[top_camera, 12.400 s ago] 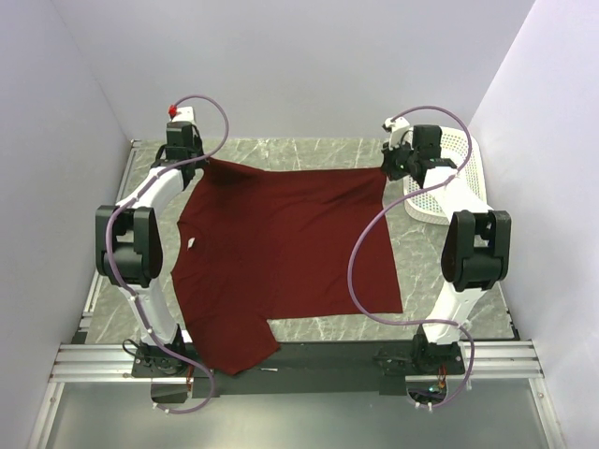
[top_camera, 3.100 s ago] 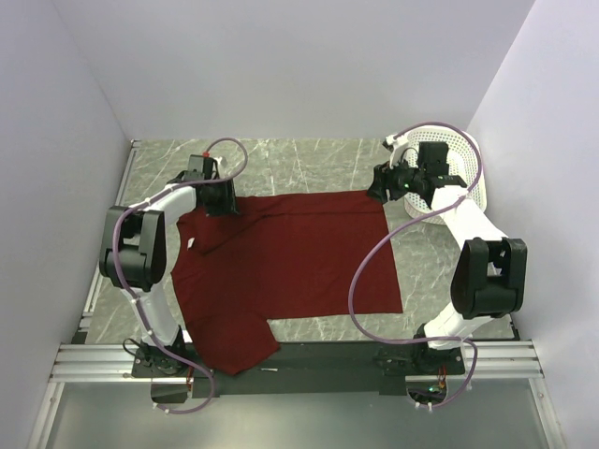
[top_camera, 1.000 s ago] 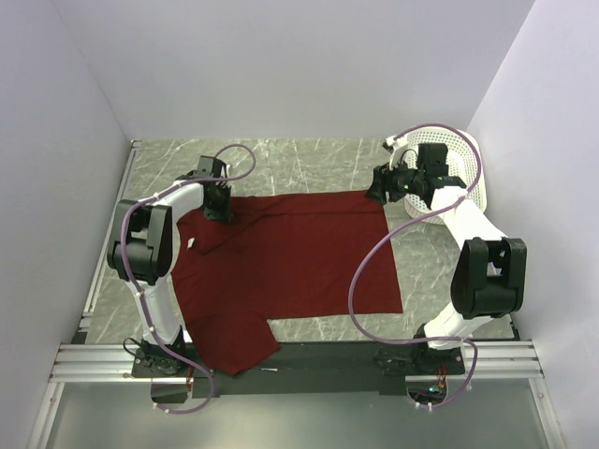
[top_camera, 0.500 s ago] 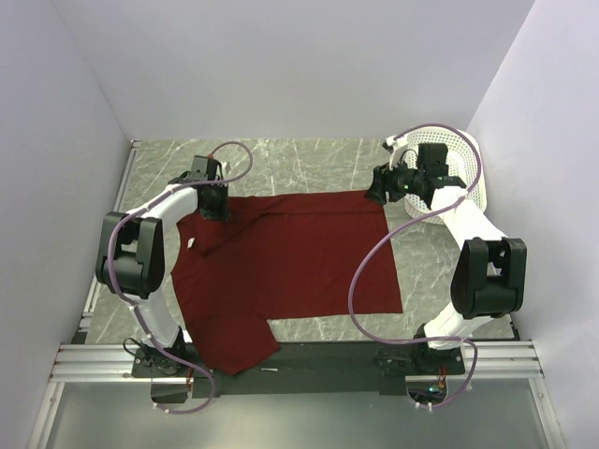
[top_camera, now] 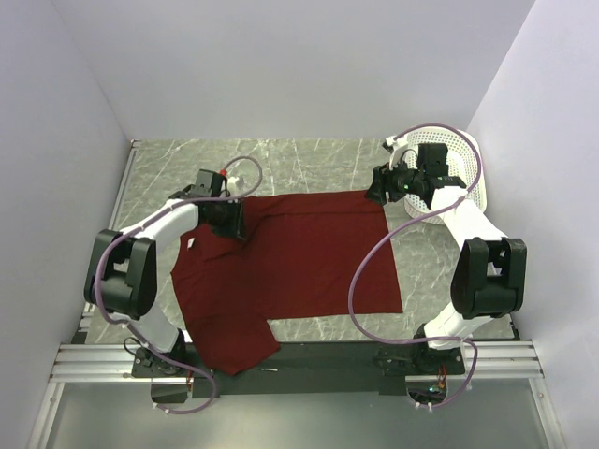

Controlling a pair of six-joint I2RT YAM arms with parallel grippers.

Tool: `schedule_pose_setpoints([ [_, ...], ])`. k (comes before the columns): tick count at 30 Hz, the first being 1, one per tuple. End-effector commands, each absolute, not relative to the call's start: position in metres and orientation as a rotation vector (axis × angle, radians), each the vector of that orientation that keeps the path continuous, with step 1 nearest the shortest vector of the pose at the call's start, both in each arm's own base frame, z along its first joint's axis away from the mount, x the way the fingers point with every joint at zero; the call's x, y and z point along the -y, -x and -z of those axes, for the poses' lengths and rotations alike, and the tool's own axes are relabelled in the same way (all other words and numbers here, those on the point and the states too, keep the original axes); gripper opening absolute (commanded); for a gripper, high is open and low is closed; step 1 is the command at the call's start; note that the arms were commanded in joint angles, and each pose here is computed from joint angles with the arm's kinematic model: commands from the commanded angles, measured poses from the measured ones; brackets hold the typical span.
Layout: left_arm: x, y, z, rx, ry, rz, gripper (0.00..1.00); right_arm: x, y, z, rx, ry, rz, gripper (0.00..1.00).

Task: Fold and stack the t-shirts
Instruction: Fold the tshirt

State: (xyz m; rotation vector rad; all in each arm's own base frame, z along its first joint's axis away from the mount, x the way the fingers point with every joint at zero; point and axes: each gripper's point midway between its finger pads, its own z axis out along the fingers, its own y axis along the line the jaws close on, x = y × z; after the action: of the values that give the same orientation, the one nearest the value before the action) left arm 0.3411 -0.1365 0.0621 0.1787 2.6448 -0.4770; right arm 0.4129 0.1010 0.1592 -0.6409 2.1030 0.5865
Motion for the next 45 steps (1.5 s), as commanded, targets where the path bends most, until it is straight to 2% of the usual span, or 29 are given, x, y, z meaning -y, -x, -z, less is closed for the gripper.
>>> schedule_pose_setpoints([
  [1, 0.17, -0.31, -0.078, -2.632, -0.309, 0.707, 0.39, -0.1, -0.414, -0.182, -2.041, 0.643, -0.573, 0.64],
  [3, 0.179, -0.301, -0.085, -2.605, -0.341, 0.77, 0.42, -0.1, -0.414, -0.182, -2.043, 0.642, -0.572, 0.64],
  [4, 0.18, -0.3, -0.089, -2.597, -0.34, 0.776, 0.51, -0.1, -0.414, -0.181, -2.043, 0.643, -0.571, 0.64],
  [6, 0.174, -0.305, -0.098, -2.568, -0.303, 0.716, 0.59, -0.1, -0.414, -0.181, -2.045, 0.643, -0.572, 0.64],
  [11, 0.138, -0.338, -0.118, -2.457, -0.152, 0.408, 0.61, -0.1, -0.414, -0.181, -2.046, 0.641, -0.573, 0.64],
  [13, 0.135, -0.349, -0.123, -2.426, -0.111, 0.396, 0.61, -0.1, -0.414, -0.181, -2.047, 0.64, -0.576, 0.64],
  [21, 0.142, -0.381, -0.082, -2.534, -0.033, 0.406, 0.57, -0.099, -0.412, -0.179, -2.048, 0.643, -0.575, 0.64],
  [24, 0.145, -0.386, -0.074, -2.549, -0.03, 0.416, 0.53, -0.09, -0.414, -0.179, -2.053, 0.621, -0.567, 0.64],
  [27, 0.152, -0.385, -0.071, -2.561, -0.05, 0.466, 0.42, -0.091, -0.414, -0.177, -2.055, 0.622, -0.57, 0.64],
  [31, 0.168, -0.376, -0.071, -2.564, -0.116, 0.595, 0.15, -0.09, -0.414, -0.176, -2.057, 0.62, -0.57, 0.64],
  [32, 0.169, -0.375, -0.07, -2.567, -0.125, 0.599, 0.11, -0.09, -0.414, -0.176, -2.059, 0.617, -0.571, 0.64],
  [35, 0.171, -0.367, -0.064, -2.591, -0.148, 0.628, 0.08, -0.09, -0.414, -0.178, -2.056, 0.618, -0.571, 0.64],
  [39, 0.189, -0.349, -0.064, -2.617, -0.258, 0.765, 0.14, -0.09, -0.414, -0.178, -2.054, 0.619, -0.57, 0.64],
  [40, 0.194, -0.343, -0.062, -2.628, -0.287, 0.804, 0.23, -0.09, -0.414, -0.178, -2.056, 0.619, -0.571, 0.64],
  [43, 0.209, -0.322, -0.067, -2.629, -0.385, 0.966, 0.35, -0.09, -0.414, -0.178, -2.057, 0.617, -0.57, 0.64],
  [45, 0.208, -0.317, -0.068, -2.631, -0.401, 0.977, 0.38, -0.089, -0.414, -0.178, -2.057, 0.617, -0.568, 0.64],
])
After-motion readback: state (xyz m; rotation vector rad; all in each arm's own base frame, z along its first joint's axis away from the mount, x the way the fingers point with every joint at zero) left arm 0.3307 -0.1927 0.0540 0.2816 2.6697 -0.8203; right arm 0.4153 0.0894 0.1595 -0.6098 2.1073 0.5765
